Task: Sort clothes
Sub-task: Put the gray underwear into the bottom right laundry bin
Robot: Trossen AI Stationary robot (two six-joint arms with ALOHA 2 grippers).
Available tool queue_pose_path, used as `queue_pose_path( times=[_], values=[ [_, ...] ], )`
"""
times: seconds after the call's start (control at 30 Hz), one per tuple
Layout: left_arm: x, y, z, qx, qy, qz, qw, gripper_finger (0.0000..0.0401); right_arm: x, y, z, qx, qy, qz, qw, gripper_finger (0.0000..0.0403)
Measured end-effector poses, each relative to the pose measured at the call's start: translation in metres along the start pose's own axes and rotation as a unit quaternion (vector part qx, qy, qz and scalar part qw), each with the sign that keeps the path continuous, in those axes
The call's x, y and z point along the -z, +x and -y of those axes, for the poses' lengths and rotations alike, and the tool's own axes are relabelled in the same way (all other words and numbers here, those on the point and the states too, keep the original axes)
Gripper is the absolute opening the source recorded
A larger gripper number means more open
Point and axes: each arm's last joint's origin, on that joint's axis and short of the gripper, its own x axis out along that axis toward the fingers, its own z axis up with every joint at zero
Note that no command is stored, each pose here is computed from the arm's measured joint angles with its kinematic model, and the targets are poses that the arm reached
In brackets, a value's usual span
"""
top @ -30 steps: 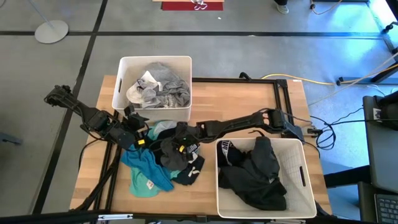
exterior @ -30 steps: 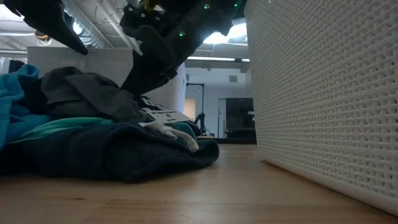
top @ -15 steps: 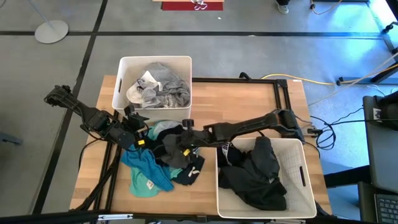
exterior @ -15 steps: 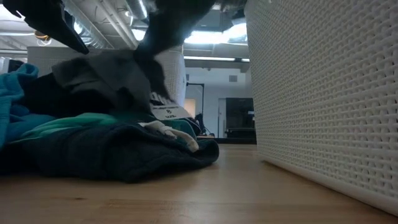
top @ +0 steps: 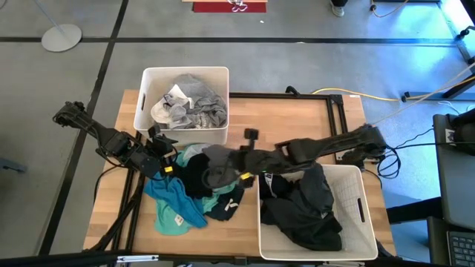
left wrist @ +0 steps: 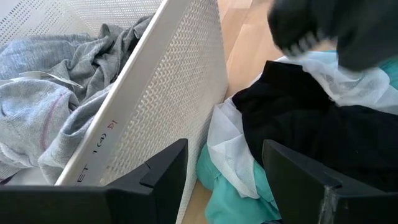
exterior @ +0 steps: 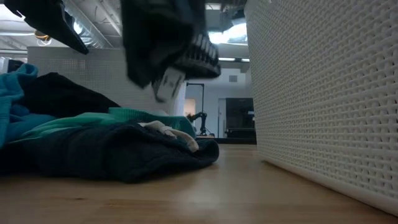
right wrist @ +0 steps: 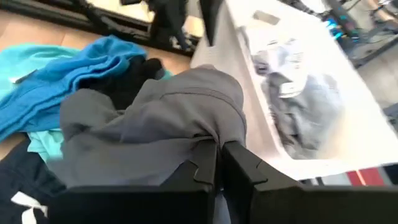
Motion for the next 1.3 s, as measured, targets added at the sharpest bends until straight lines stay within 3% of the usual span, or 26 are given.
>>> queue_pose_path(
  times=[0.33,0.7,1.07,1.3],
  values=[
    [0.0,0.0,0.0,0.0,0.0,0.0,1.0,0.0196,-0.014,-0.094,0.023,0.024,0.042,0.083,0.995,0.0018],
    [0.0,0.0,0.0,0.0,-0.004,0.0,1.0,0.0196,-0.006,-0.185,0.032,-0.049,0.113,0.155,0.98,0.0018],
    [0.0,0.0,0.0,0.0,-0.009,0.0,1.0,0.0196,0.035,-0.215,0.011,-0.095,0.208,0.022,0.973,0.0018],
    [0.0,0.0,0.0,-0.001,-0.009,0.0,1.0,0.0196,0.061,-0.207,-0.016,-0.073,0.262,-0.064,0.96,0.0018]
  ],
)
